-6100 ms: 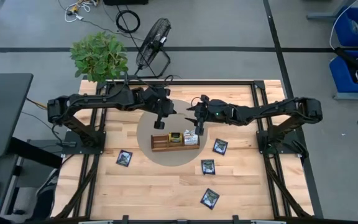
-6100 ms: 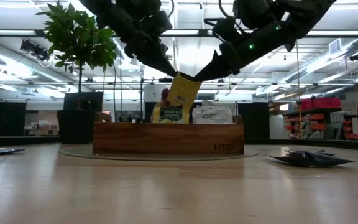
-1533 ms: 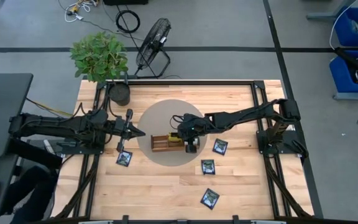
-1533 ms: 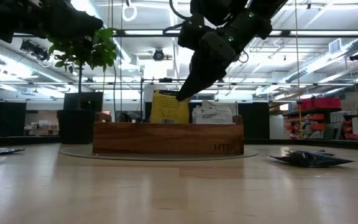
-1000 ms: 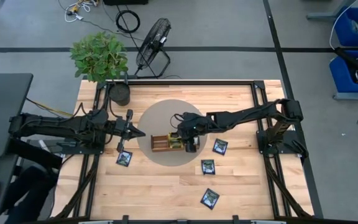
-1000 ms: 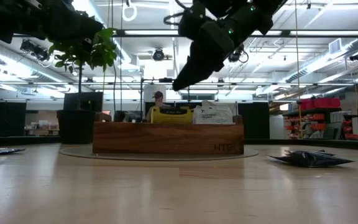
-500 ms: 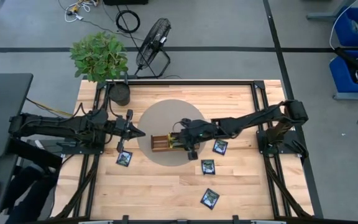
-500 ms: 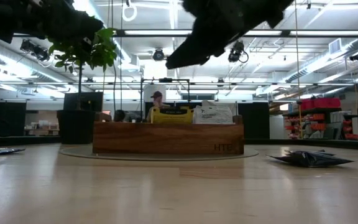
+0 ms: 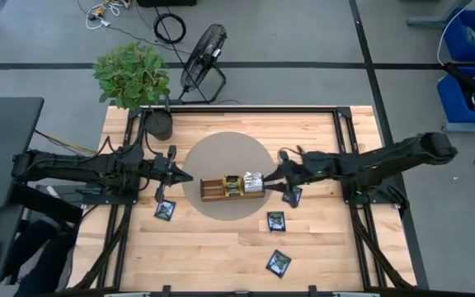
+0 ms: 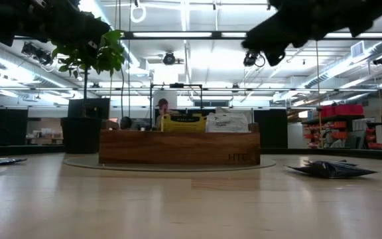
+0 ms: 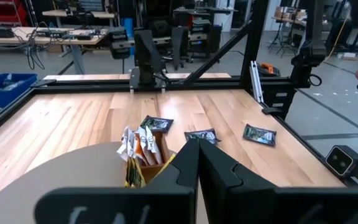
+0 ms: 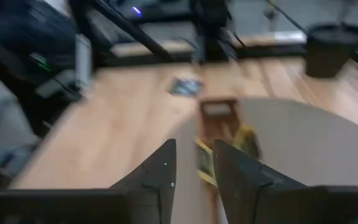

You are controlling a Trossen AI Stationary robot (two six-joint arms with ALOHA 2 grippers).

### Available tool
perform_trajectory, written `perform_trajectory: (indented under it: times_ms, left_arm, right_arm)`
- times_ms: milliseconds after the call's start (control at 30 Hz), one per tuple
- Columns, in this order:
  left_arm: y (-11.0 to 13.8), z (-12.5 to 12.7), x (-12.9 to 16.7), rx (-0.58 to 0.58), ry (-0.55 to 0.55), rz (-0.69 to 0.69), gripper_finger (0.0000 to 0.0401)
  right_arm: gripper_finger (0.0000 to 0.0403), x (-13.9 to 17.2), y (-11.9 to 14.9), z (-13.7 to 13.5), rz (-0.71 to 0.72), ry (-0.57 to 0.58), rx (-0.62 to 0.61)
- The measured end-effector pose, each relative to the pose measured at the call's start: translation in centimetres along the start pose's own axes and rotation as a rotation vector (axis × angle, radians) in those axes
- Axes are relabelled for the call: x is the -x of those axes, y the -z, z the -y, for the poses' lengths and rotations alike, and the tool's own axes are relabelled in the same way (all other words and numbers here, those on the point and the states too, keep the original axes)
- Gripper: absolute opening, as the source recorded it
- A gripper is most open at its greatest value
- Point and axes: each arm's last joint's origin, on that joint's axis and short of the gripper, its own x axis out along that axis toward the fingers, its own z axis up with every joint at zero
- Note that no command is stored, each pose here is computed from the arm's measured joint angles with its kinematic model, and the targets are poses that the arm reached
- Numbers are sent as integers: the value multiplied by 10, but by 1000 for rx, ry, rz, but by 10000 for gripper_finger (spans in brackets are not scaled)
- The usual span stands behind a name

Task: Pick & Place Tea
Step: Put the purple tea bag into the left section of the wooden organizer

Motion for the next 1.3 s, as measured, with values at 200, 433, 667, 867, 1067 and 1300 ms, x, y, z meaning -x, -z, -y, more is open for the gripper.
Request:
perform_trajectory:
  times_ms: [200,433,667,867,1067,1300]
  left_arm:
    - [0,0,0,-1,0,0,14]
    - [0,0,1,-18,3,-2,14]
    - [-4,0,9,-37,-10,28,14]
    - [-5,-3,26,-6,-50,33,14]
    - [-3,0,37,30,-17,17,14]
    - [0,0,38,33,-19,-12,14]
  right_arm:
    - [114,33,16,-6,214,-80,-20]
    - [114,63,34,-3,269,47,26]
    - [114,80,45,1,237,154,28]
    - [114,85,50,1,189,164,42]
    - [114,83,61,3,137,158,-49]
    - [114,83,85,7,-46,267,-321]
